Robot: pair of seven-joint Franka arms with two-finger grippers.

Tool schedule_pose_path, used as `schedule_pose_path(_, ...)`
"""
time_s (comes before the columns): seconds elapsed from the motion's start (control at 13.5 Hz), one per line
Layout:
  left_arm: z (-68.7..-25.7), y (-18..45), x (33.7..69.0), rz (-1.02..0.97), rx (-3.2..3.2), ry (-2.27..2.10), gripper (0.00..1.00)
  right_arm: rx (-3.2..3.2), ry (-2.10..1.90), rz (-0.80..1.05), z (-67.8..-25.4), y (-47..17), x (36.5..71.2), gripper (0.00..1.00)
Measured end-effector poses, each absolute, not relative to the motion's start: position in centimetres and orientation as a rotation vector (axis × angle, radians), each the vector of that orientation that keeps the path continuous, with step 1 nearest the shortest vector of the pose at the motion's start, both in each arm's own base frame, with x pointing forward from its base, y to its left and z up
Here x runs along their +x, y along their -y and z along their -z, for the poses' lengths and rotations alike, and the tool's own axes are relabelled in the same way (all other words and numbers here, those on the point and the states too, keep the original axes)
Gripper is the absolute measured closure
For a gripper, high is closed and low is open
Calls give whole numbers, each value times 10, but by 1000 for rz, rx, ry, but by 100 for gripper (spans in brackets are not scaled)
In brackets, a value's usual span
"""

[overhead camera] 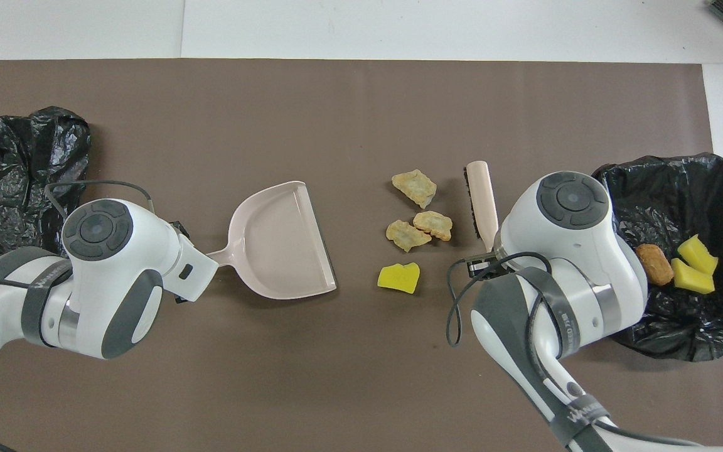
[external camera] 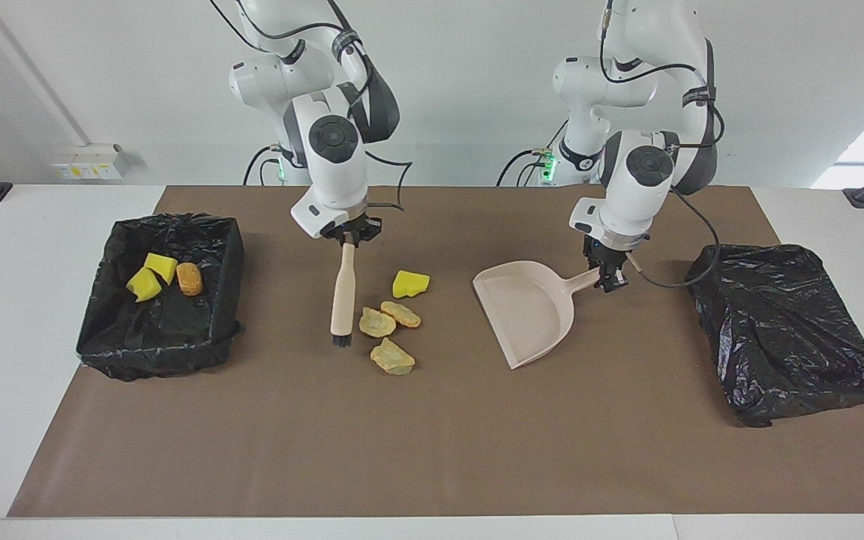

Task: Sweep and dump trash in bin
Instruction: 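Sweep the crumbs into the dustpan with the right gripper's brush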

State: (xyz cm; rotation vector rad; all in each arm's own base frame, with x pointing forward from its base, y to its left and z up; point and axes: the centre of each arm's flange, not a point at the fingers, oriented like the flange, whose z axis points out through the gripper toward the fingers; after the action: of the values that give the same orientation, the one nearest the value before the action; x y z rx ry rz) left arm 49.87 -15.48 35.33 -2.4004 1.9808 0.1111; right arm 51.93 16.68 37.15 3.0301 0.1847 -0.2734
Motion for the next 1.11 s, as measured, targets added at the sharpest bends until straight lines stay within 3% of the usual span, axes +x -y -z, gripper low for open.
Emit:
schedule_pose_path(0.37, -352, 152, 500, -87, -2429, -1965, 70, 3003, -365, 309, -340, -237, 507, 73)
schedule_pose_path(0.82, -352, 152, 500, -86, -2429, -1965, 70, 3115, -540, 395, -340, -358, 460, 73)
schedule_pose_path(1.11, -352, 152, 500, -85, -2431, -1964, 71, 3331, -386, 534, -352, -386, 464, 73)
